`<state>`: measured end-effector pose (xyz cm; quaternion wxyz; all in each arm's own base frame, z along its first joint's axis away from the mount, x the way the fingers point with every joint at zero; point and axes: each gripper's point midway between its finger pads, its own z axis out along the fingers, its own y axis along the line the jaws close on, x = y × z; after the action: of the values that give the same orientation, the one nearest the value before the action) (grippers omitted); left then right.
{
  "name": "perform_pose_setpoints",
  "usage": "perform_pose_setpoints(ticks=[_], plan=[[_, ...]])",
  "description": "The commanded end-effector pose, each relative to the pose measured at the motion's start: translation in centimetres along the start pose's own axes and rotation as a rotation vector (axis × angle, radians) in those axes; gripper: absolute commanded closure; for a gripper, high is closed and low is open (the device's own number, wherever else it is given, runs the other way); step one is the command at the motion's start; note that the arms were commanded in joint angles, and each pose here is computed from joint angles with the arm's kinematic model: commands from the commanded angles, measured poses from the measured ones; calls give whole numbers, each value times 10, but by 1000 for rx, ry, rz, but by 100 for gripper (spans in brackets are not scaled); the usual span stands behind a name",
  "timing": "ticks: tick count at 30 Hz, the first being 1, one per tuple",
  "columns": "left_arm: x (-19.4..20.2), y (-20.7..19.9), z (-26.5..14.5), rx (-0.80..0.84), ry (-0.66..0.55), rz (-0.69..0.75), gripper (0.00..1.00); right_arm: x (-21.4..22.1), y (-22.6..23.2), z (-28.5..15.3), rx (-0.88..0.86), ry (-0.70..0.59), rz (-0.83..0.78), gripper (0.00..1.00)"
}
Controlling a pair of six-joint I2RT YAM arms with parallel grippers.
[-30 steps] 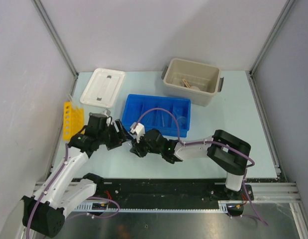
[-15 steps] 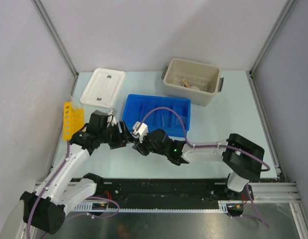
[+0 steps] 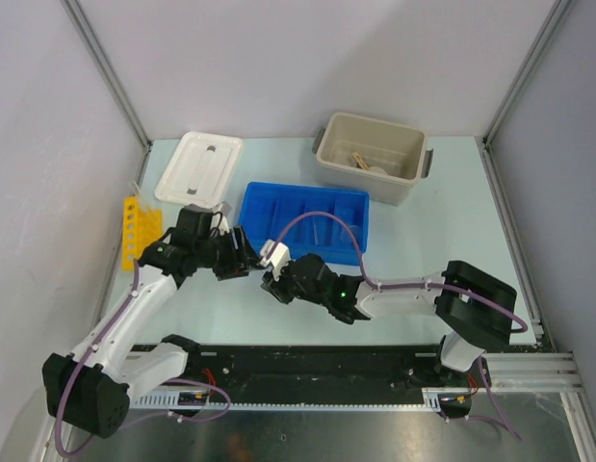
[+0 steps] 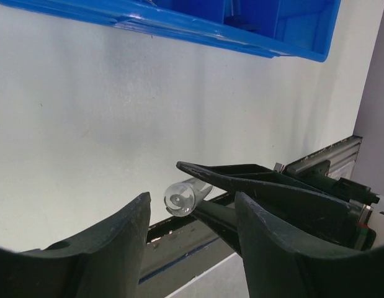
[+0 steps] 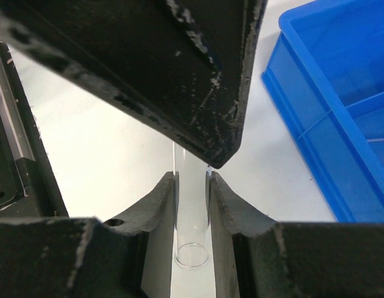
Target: Organize the chemistry lab equipment
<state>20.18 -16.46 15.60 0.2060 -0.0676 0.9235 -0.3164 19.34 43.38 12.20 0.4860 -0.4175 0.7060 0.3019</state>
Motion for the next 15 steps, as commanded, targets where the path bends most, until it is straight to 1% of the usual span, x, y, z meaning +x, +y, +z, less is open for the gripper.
perform_pose_setpoints(ticks=[1, 12, 15], plan=[[-9, -7, -2, 23, -11, 41, 40, -26, 0, -7, 22, -85, -23, 82], [-12, 0, 2, 8, 0, 31, 53, -26, -2, -7, 35, -86, -28, 81], [-11, 1, 3, 6, 3, 31, 61, -25, -2, -6, 37, -82, -28, 78]])
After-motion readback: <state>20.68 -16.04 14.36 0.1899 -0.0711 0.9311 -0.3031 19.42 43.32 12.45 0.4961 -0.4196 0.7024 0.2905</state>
